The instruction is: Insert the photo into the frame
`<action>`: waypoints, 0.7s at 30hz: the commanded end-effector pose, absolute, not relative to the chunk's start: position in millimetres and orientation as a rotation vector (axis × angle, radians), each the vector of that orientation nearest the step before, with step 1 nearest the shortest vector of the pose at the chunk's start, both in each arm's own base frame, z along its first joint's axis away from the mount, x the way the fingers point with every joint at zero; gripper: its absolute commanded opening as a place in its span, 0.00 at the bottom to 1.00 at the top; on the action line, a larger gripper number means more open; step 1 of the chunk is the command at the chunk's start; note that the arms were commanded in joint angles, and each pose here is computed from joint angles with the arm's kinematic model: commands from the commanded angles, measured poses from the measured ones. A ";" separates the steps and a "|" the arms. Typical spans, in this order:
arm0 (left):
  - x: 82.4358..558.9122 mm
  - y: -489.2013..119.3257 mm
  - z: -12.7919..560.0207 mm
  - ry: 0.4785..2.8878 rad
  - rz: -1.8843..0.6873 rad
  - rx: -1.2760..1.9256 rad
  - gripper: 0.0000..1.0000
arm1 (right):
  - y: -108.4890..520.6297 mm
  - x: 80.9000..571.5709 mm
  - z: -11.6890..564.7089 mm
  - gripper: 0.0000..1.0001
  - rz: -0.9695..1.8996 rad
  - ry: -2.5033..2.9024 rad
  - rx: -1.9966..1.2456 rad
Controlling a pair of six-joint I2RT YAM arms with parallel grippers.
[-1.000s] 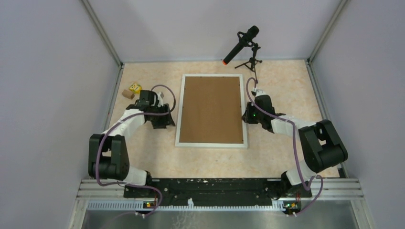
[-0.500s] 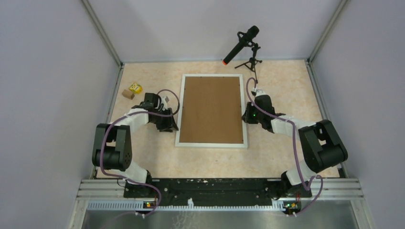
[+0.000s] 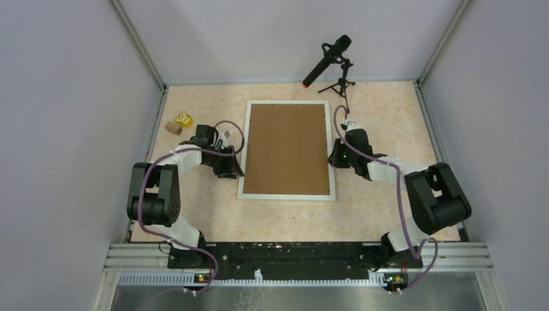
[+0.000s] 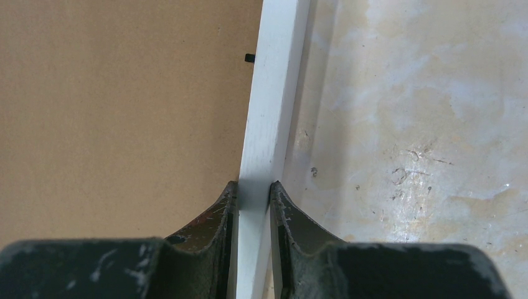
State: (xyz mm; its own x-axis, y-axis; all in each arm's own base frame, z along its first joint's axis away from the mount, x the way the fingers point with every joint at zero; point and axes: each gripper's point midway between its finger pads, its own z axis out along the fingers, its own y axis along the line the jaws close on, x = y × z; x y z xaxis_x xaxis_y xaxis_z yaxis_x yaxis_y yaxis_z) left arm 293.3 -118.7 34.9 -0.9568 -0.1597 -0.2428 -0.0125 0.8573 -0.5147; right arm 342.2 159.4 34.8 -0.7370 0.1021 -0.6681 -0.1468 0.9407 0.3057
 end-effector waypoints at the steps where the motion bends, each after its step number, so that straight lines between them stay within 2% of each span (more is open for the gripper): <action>1: 295.0 -119.8 24.4 2.767 -0.730 -0.105 0.43 | 158.6 282.0 -18.0 0.00 0.426 2.623 -0.136; 11: 284.5 -132.6 1.1 2.856 -0.626 -0.140 0.46 | 158.6 281.7 -19.5 0.00 0.425 2.628 -0.136; 21: 282.1 -110.4 -26.9 2.971 -0.304 -0.208 0.50 | 159.1 281.3 -20.0 0.00 0.429 2.632 -0.137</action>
